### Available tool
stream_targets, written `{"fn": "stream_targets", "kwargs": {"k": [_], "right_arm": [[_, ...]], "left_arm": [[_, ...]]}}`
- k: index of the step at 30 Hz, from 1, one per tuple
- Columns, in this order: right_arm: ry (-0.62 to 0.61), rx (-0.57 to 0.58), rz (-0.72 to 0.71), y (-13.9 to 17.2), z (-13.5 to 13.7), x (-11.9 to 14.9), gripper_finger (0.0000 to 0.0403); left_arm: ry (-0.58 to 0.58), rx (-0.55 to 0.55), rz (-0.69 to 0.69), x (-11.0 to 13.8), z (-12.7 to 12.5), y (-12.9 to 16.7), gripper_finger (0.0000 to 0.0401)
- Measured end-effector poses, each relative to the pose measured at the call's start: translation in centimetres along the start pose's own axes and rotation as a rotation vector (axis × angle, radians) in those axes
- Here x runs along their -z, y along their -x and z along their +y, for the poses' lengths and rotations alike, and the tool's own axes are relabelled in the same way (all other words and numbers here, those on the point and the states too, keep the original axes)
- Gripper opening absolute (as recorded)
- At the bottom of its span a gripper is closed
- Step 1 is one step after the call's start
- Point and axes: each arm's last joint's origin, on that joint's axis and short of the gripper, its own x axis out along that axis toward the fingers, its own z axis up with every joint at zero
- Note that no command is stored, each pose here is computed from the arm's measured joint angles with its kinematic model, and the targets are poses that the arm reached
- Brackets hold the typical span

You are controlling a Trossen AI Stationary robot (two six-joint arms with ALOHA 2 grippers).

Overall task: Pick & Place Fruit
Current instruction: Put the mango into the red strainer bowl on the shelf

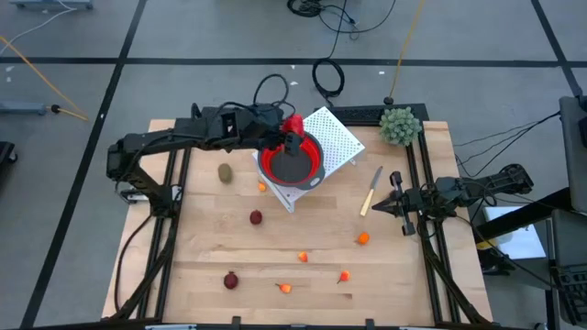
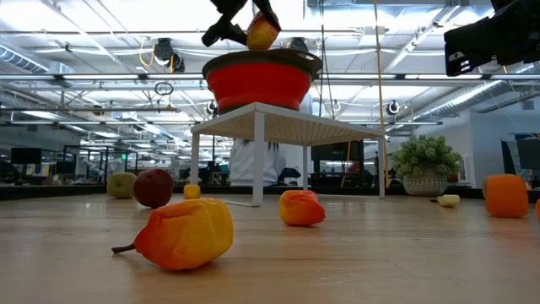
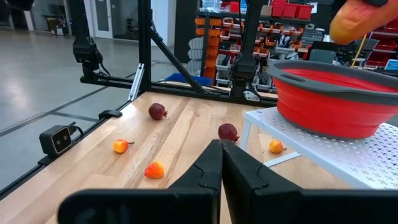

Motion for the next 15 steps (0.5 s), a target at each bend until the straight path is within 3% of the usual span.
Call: {"fn": "stream_targets", "kwargs": {"k": [15], "right_arm": [[0.000,0.000,-0.001,0.0,0.0,0.0,0.0000]], "left_arm": [[-0.139,-0.058,0.067,2.5,-1.0,-1.8,0.0250]]}}
